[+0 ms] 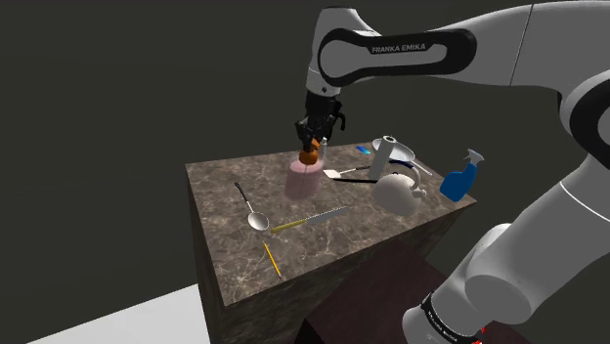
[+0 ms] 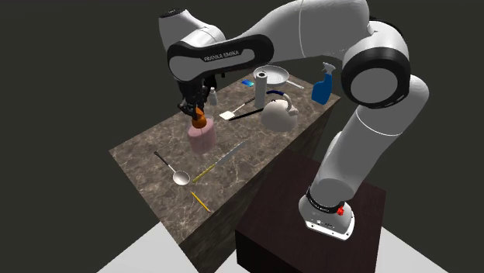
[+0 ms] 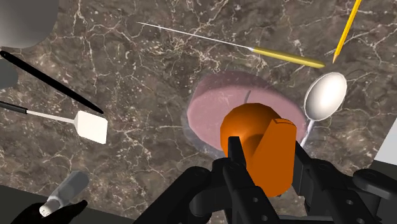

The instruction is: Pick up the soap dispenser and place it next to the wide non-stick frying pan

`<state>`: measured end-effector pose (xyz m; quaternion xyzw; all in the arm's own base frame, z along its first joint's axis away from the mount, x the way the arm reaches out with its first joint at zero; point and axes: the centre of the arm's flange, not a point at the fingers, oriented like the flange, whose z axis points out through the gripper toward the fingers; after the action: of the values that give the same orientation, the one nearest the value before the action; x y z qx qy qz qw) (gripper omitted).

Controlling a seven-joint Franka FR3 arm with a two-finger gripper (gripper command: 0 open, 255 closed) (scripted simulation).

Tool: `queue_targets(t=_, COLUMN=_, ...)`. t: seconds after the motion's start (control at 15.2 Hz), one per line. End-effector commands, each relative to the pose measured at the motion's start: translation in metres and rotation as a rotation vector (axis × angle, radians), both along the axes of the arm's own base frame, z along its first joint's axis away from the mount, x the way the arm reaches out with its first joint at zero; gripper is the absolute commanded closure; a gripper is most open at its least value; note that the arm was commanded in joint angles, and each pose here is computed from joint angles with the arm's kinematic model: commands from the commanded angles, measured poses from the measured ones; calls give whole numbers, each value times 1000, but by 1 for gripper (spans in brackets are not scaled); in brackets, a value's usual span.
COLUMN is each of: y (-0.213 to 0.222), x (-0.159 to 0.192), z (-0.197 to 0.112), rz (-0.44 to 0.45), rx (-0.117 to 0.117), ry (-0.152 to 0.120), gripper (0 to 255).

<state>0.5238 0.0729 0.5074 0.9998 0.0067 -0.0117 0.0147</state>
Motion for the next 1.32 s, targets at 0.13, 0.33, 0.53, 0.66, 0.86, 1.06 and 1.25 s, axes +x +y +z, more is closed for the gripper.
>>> queue_targets(t=0.13, y=0, x=0, z=21, rz=0, rx=0, ry=0, gripper=255)
queue_targets(t=0.33, y=0, x=0, z=37, rz=0, rx=0, ry=0, gripper=255)
queue_targets(t=0.53, y=0, x=0, z=52, rz=0, rx=0, ry=0, gripper=255)
queue_targets(t=0.66, y=0, x=0, z=63, rz=0, rx=0, ry=0, gripper=255)
queue_targets(t=0.86, y=0, x=0, z=79, rz=0, rx=0, ry=0, gripper=255)
queue_targets(t=1.06, y=0, x=0, z=95, rz=0, rx=0, ry=0, gripper=255)
queue_targets(t=1.25, y=0, x=0, z=111, rz=0, rx=0, ry=0, gripper=255)
